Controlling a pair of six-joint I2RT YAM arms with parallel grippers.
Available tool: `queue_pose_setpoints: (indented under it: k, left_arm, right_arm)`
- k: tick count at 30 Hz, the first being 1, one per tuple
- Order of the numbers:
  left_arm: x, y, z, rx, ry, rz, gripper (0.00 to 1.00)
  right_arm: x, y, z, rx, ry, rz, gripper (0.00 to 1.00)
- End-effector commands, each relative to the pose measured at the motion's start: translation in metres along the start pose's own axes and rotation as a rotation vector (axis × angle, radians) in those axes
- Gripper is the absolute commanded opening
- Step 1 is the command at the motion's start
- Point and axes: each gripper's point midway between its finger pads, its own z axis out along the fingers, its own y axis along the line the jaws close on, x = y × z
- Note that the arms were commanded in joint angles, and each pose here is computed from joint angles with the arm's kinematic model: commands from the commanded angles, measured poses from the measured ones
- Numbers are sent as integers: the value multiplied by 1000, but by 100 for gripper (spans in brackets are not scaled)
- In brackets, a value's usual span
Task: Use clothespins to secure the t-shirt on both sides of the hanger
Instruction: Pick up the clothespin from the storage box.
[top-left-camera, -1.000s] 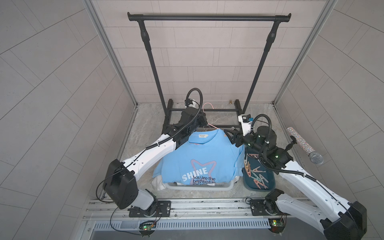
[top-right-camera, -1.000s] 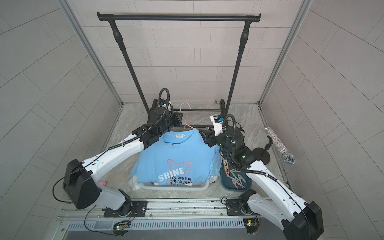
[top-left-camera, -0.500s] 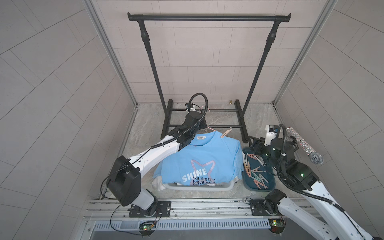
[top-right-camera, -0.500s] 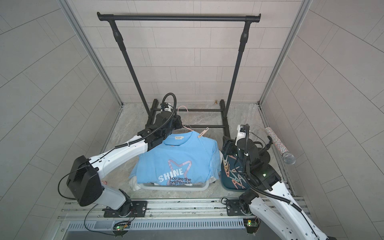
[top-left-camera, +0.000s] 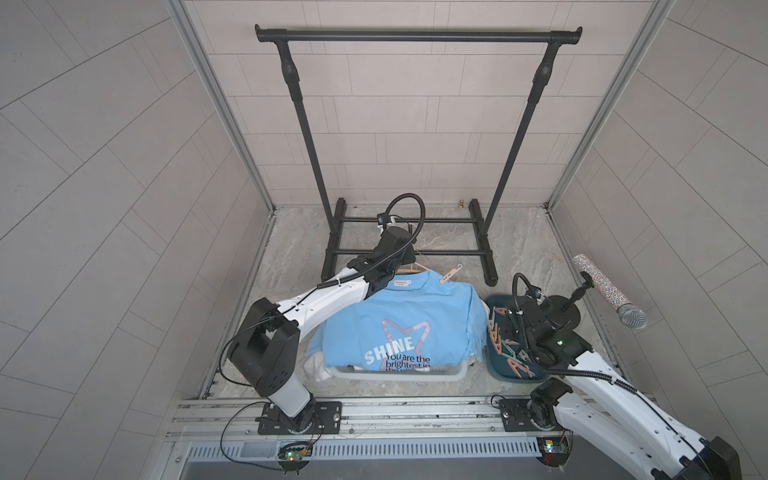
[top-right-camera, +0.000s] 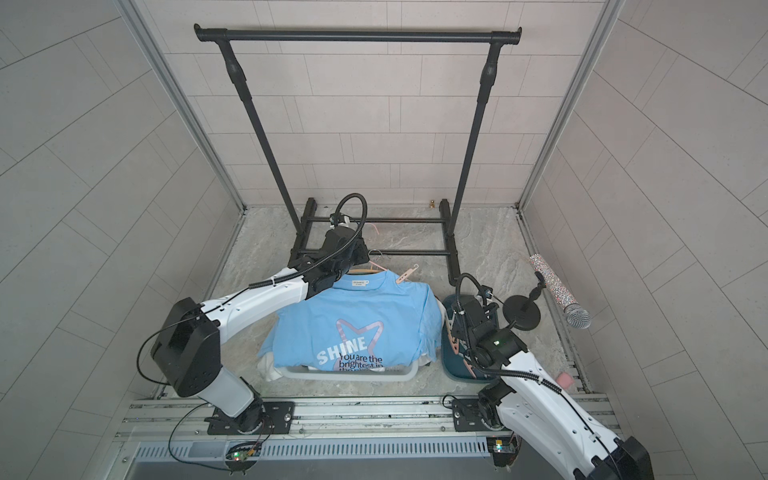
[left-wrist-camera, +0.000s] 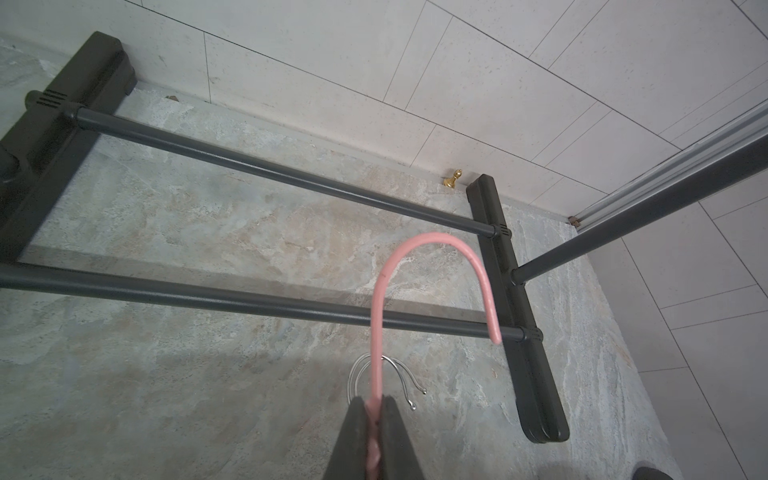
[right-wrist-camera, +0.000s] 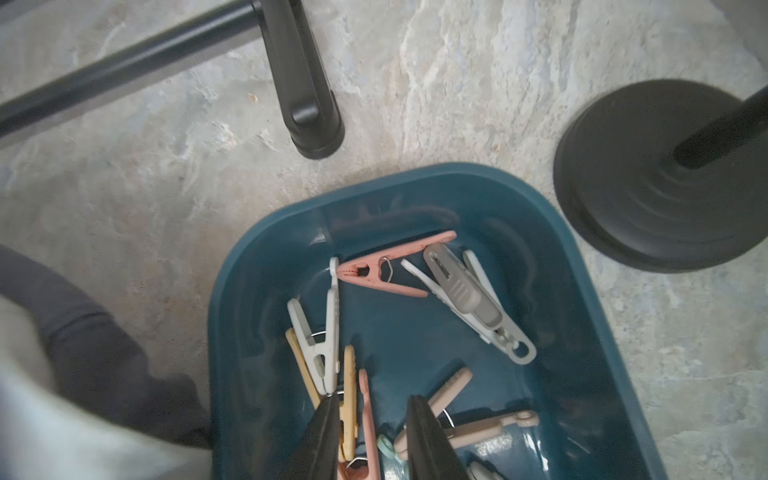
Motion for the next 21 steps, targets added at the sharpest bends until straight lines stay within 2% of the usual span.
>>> queue_pose_setpoints:
  k: [1,4,11,21]
  left_arm:
    - [7,3,3,-27,20,25,0]
    - [9,7,5,-54,32,34,0]
    - [12,5,7,-44,42,26,0]
    - [15,2,7,-31,52,20,0]
  right_arm:
    - [7,2,8,-5,18,13,25]
    - [19,1,16,-8,58,4,17]
    - [39,-2,27,-19,99,24,17]
    - [44,1,33,-32,115,35,12]
